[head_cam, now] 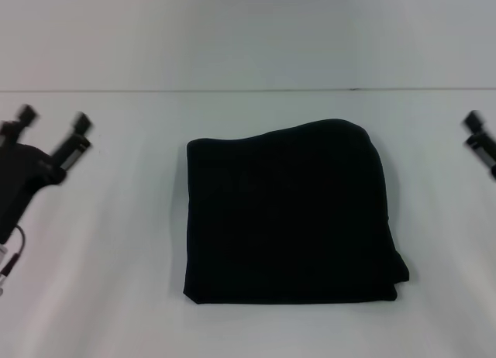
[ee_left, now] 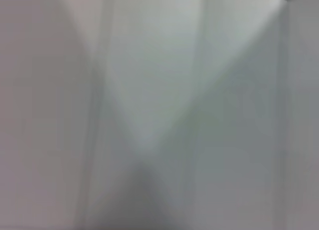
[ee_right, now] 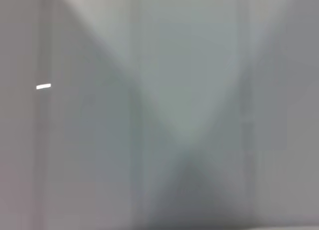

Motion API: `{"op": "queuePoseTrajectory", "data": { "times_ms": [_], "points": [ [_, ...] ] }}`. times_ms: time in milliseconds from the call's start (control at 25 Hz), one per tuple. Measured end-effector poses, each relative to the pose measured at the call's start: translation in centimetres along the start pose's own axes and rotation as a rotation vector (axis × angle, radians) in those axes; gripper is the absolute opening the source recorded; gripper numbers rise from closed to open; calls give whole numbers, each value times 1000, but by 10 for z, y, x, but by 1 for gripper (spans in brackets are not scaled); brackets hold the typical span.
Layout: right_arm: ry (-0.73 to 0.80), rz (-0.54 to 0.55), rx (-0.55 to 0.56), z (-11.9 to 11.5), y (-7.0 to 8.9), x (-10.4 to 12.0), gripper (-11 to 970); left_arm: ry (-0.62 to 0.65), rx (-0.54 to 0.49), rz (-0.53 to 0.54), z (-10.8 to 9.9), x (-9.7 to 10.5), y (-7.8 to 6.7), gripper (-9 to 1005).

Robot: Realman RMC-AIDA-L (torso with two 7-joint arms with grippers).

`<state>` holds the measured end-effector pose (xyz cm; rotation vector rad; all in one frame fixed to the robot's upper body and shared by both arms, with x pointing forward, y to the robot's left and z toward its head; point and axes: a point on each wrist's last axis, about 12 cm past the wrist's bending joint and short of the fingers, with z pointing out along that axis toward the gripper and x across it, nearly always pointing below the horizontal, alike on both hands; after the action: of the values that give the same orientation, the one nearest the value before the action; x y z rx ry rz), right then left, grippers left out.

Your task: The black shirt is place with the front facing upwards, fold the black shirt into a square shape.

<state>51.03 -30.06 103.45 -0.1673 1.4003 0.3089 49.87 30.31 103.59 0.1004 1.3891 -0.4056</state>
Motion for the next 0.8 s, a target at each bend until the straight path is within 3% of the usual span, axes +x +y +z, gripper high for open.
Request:
{"op": "queuePoseTrajectory", "data": {
  "times_ms": [80, 240, 800],
  "points": [
    [-30, -10, 115, 1, -4, 0, 941, -66, -110, 12, -1, 0, 0, 945],
    [-63, -34, 256, 1, -12, -2, 942, -105, -184, 10, -2, -2, 4, 945],
    [-80, -54, 306, 13, -22, -8, 941, -98, -200, 36, 0, 1, 1, 946]
  ]
}}
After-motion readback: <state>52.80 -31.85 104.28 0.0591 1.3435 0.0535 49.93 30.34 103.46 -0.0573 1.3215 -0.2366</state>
